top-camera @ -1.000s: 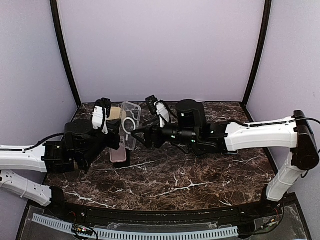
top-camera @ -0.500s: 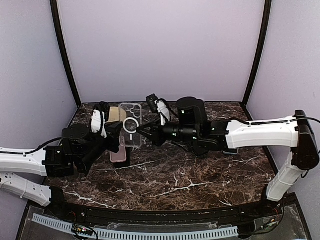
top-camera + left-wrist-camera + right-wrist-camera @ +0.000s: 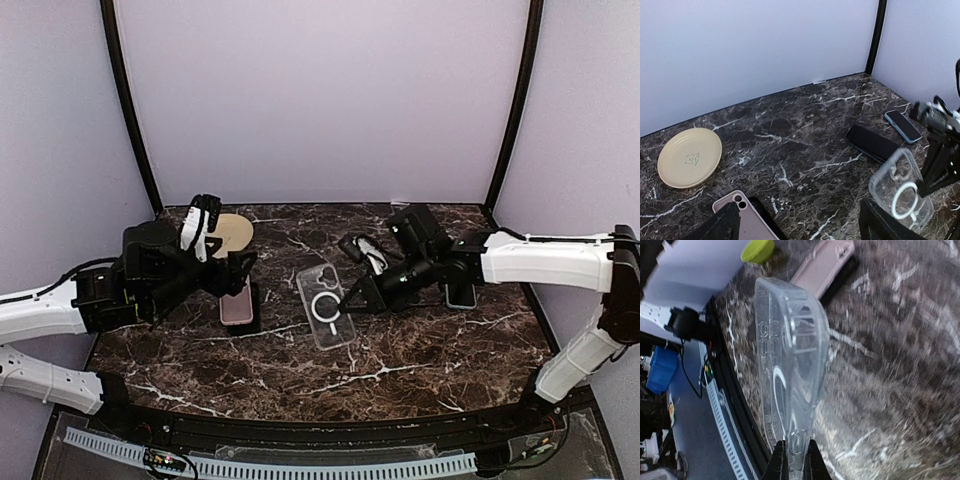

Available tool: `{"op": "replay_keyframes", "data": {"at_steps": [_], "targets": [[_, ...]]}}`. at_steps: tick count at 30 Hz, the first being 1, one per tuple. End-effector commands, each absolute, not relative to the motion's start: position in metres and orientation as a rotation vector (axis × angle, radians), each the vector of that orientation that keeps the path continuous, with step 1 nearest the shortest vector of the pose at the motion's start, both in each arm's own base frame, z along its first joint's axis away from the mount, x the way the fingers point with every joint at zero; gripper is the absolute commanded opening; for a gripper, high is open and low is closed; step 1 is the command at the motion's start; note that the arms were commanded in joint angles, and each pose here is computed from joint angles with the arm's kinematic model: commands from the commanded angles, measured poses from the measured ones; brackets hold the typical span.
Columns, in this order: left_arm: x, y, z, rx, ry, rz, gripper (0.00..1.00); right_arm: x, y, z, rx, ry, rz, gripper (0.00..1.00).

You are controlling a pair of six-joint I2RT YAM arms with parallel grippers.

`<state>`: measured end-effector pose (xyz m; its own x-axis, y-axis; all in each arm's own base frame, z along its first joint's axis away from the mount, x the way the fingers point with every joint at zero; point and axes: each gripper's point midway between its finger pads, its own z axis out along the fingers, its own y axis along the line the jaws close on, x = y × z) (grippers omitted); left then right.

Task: Put the phone into the phone case
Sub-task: Place the phone case at the center of the board, then adjust the phone.

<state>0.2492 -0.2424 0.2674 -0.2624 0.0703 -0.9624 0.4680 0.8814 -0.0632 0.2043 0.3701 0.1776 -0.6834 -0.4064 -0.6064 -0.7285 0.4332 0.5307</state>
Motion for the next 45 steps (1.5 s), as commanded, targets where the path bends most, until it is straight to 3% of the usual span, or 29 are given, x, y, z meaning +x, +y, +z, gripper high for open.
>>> {"op": "replay_keyframes", "data": {"at_steps": [1,8,9,13,20,23,30,37,45], "targets": [[0.265,-0.243,0.239,0.502,1.994,-0.366,0.86,0.168,0.35,0.119,-1.009,2.593,1.192,0.0],[0.311,-0.264,0.243,0.547,2.048,-0.354,0.87,0.18,0.319,0.056,-0.968,2.822,0.942,0.0],[0.315,-0.27,0.244,0.557,2.047,-0.365,0.87,0.185,0.314,0.049,-0.941,2.854,0.876,0.04],[0.326,-0.277,0.246,0.562,2.02,-0.39,0.87,0.202,0.305,0.043,-0.859,2.916,0.7,0.43],[0.334,-0.257,0.235,0.519,2.02,-0.368,0.88,0.265,0.304,0.116,-0.772,2.66,0.441,0.75],[0.336,-0.252,0.238,0.523,2.011,-0.35,0.88,0.304,0.285,0.133,-0.693,2.573,0.185,0.98],[0.338,-0.247,0.239,0.537,2.001,-0.33,0.88,0.368,0.26,0.122,-0.684,2.561,-0.137,0.98],[0.34,-0.244,0.236,0.547,1.996,-0.3,0.88,0.395,0.262,0.087,-0.725,2.618,-0.073,0.99],[0.343,-0.245,0.225,0.559,2.021,-0.284,0.88,0.392,0.259,0.052,-0.75,2.687,0.001,0.95]]}}
